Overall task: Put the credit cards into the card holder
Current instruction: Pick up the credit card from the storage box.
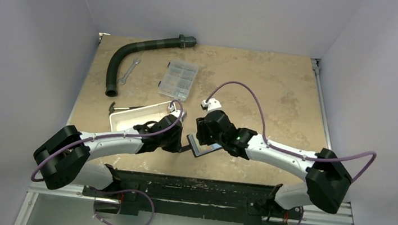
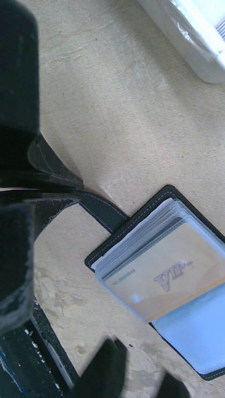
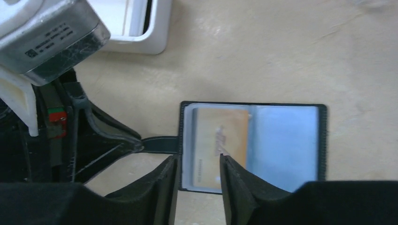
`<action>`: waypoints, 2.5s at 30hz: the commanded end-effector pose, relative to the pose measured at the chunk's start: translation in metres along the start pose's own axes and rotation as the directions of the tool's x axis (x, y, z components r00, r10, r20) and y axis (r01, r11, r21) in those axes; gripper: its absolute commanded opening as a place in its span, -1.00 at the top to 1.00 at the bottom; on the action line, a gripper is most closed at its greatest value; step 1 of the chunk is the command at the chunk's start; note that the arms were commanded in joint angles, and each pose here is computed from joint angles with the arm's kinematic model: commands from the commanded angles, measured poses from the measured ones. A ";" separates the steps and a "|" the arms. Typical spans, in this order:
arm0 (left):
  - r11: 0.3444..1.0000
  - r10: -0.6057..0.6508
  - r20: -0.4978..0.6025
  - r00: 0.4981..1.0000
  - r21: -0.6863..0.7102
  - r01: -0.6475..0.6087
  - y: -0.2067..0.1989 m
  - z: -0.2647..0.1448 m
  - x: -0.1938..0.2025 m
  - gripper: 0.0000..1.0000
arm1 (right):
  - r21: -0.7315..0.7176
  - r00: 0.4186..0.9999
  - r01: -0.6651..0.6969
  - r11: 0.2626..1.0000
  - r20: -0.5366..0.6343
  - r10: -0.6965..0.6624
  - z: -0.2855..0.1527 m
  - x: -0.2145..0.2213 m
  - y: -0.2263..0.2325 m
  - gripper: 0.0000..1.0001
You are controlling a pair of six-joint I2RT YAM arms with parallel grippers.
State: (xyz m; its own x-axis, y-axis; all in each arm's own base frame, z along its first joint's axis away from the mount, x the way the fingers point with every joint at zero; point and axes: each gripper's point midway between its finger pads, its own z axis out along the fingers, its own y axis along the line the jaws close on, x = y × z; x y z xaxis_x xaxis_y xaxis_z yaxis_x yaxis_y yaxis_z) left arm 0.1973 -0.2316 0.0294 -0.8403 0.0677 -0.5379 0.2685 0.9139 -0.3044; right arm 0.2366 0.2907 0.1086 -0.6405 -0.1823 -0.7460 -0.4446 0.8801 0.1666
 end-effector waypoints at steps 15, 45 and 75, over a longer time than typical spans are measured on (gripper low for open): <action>0.993 0.033 0.105 0.994 0.108 -0.045 -0.039 -0.051 -0.071 0.24 | 0.178 0.990 -0.135 0.975 -0.021 0.141 0.015 0.025 -0.065 0.09; 0.886 -0.376 0.198 0.905 -0.209 0.414 0.057 0.002 -0.146 -0.99 | -0.087 0.958 -0.220 0.971 0.168 0.232 -0.041 0.004 -0.043 -0.18; 0.918 -0.363 0.215 0.907 -0.087 0.387 0.042 0.010 -0.153 -0.27 | -0.071 0.962 -0.205 0.976 0.168 0.214 -0.042 0.005 -0.046 -0.17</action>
State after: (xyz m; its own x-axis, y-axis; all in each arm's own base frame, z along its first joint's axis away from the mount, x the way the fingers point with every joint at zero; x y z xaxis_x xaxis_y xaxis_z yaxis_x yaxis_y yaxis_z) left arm 0.3289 -0.2017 0.0626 -0.8055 -0.3352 -0.4887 -0.1654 0.9191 -0.3577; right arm 0.2256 0.2304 0.1193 -0.6223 0.0778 -0.7789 -0.3432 0.8672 0.3608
